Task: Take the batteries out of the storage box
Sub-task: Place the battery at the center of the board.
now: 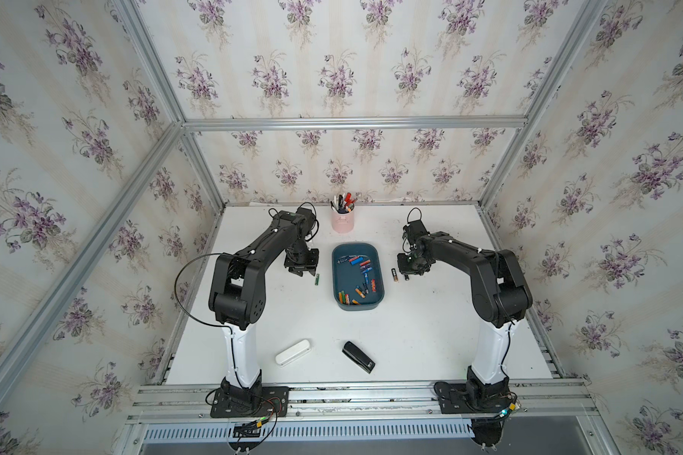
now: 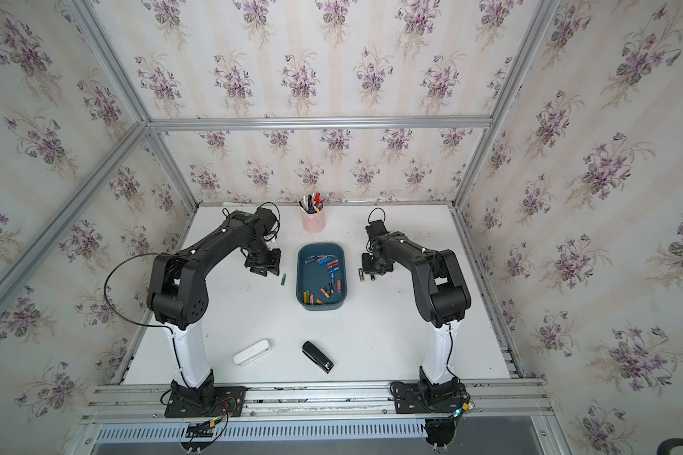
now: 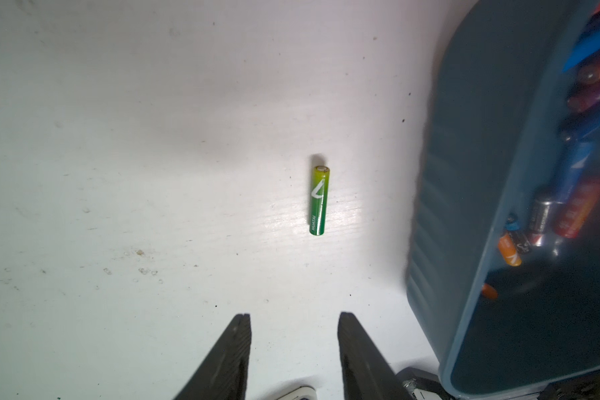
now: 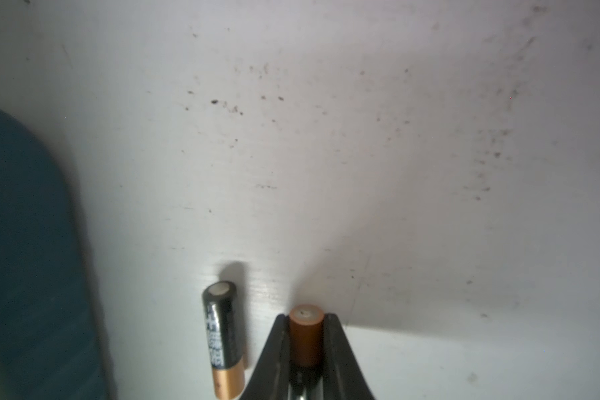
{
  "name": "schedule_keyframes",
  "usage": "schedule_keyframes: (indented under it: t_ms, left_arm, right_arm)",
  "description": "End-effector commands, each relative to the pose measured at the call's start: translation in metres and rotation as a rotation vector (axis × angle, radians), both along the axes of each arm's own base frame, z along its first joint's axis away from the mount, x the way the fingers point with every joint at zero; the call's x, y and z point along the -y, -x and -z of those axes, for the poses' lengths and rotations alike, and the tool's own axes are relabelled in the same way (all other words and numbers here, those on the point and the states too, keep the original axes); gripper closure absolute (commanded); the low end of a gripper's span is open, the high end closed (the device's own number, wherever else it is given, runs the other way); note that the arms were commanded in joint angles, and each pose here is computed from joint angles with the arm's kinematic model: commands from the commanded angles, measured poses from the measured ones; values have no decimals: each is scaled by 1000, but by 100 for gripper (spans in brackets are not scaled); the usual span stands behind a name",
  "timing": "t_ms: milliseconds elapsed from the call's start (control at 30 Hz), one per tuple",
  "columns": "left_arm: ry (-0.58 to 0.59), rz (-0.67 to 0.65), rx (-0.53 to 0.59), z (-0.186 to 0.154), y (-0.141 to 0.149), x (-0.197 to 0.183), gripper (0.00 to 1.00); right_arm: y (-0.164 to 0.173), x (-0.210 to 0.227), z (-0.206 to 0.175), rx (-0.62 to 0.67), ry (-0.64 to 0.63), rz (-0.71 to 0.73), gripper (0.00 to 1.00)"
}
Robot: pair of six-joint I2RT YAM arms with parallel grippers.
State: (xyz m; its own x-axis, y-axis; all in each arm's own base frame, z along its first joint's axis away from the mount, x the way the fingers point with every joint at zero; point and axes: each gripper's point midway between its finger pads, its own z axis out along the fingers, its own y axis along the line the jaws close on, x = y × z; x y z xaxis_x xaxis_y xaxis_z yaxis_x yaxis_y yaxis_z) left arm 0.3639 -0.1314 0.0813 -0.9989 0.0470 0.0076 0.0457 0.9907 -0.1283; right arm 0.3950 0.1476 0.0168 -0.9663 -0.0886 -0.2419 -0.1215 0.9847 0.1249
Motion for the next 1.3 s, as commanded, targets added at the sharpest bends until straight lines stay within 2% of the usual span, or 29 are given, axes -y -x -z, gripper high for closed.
schedule_keyframes:
  t_ms: [0,333,1267]
  left_arm:
    - [-12,-3,-6,-1,1,-2,54]
    - [-8,-1,-4,0,-1,1,53]
    - [-2,9,11,-8,0,4,52]
  right_arm:
    - [-4,-2,2,16,-5,-10,85]
    - [-7,-3,0,28,-11,-6,85]
    - [0,2,-2,15,9,-8,73]
